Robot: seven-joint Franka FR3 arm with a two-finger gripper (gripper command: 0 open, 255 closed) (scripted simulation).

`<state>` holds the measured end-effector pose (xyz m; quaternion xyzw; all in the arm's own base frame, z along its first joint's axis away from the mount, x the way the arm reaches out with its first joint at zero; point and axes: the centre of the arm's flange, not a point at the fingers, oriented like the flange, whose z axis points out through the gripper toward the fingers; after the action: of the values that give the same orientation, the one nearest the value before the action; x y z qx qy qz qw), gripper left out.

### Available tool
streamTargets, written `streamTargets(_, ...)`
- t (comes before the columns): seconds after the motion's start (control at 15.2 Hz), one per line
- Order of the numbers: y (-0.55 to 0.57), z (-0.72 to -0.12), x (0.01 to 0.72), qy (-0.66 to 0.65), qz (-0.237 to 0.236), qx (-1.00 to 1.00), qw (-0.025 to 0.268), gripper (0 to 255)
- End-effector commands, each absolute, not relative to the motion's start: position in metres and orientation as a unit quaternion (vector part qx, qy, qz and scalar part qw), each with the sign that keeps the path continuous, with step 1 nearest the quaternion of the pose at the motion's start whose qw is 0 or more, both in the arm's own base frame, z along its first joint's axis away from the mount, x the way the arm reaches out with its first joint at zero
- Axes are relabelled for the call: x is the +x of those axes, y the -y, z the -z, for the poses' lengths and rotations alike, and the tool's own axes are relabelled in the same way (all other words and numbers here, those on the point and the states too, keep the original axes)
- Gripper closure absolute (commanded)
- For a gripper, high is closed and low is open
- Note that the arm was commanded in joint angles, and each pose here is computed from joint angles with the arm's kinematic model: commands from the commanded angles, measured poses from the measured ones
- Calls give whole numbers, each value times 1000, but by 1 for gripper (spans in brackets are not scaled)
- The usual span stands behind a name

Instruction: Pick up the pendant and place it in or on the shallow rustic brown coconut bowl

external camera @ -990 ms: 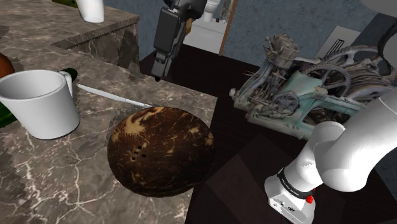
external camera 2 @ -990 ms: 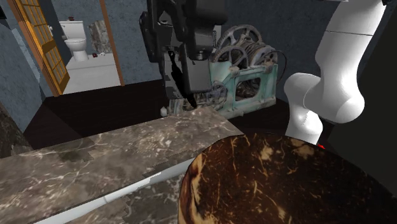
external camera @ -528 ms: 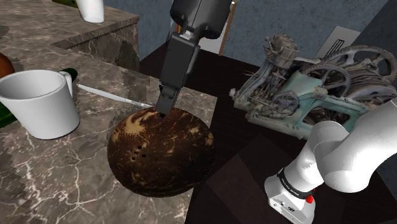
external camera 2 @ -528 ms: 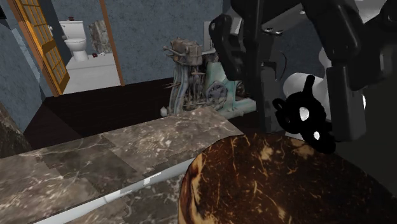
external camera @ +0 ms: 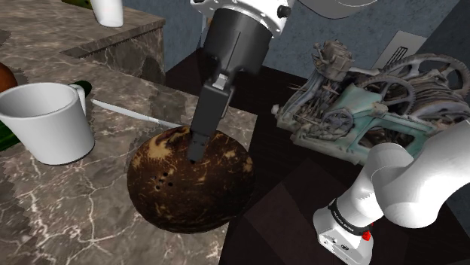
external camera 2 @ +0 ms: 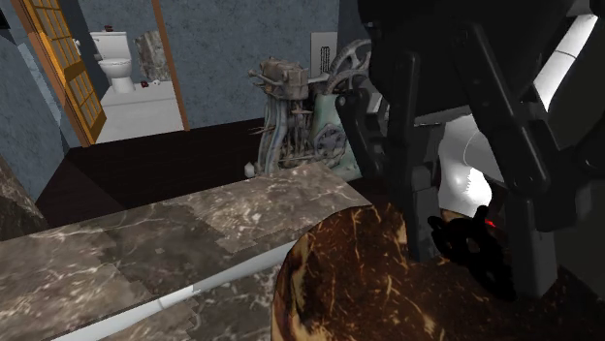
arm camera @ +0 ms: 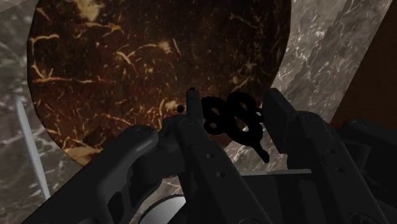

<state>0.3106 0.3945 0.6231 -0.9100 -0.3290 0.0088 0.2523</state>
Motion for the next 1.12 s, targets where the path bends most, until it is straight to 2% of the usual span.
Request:
streamTargets(0.0,-394,-612,311,329,-9,-910,252,255)
streamTargets(0.73,-394,-594,311,329,-9,-910,252,255)
streamTargets(0.79,-394,-594,311,329,-9,-910,252,0)
streamTargets(1.06,-394,-594,311,329,-9,-910,252,0)
